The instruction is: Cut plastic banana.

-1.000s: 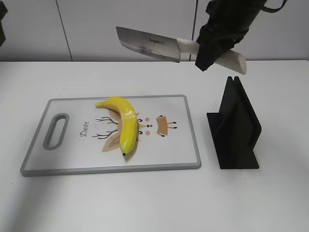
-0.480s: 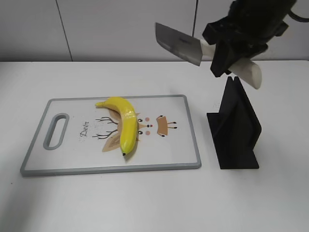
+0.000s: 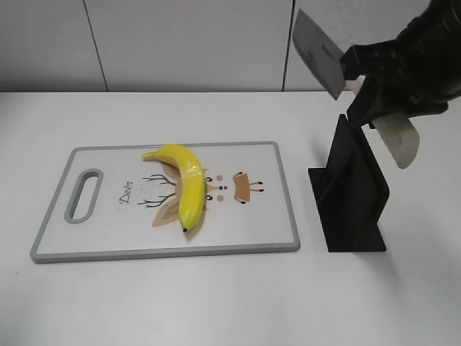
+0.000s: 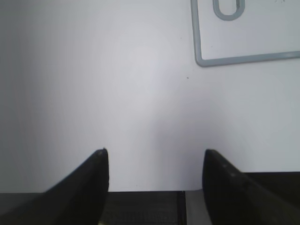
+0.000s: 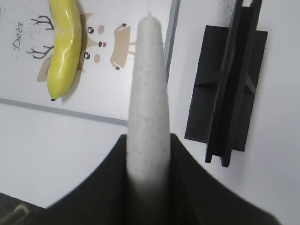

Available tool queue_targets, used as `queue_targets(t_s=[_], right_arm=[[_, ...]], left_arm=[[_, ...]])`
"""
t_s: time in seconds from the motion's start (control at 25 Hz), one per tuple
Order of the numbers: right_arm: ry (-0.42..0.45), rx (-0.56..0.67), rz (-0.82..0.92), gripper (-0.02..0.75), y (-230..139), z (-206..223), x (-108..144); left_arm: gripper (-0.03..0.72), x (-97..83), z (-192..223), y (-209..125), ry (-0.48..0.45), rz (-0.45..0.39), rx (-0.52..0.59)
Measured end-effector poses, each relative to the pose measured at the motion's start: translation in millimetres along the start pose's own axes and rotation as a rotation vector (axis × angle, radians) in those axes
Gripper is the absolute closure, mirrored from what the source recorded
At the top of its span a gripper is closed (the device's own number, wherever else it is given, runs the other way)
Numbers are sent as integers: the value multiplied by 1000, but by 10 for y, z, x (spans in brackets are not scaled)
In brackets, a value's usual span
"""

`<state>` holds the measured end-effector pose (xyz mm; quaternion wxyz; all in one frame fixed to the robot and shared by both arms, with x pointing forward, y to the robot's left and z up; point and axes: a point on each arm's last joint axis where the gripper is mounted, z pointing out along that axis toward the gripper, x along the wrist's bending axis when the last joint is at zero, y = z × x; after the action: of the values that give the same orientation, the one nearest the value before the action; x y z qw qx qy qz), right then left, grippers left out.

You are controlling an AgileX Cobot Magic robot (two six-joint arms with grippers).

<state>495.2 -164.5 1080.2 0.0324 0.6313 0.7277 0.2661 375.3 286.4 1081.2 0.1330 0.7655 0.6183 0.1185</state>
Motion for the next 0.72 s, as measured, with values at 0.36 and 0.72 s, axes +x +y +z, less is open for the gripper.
queue_targets(t_s=[0.36, 0.72], right_arm=[[-97, -61, 103, 572, -264, -146, -176], [-128, -19, 119, 572, -448, 14, -279]], left_arm=[[102, -113, -165, -874, 20, 4, -260], [105, -204, -290, -1435, 36, 10, -664]])
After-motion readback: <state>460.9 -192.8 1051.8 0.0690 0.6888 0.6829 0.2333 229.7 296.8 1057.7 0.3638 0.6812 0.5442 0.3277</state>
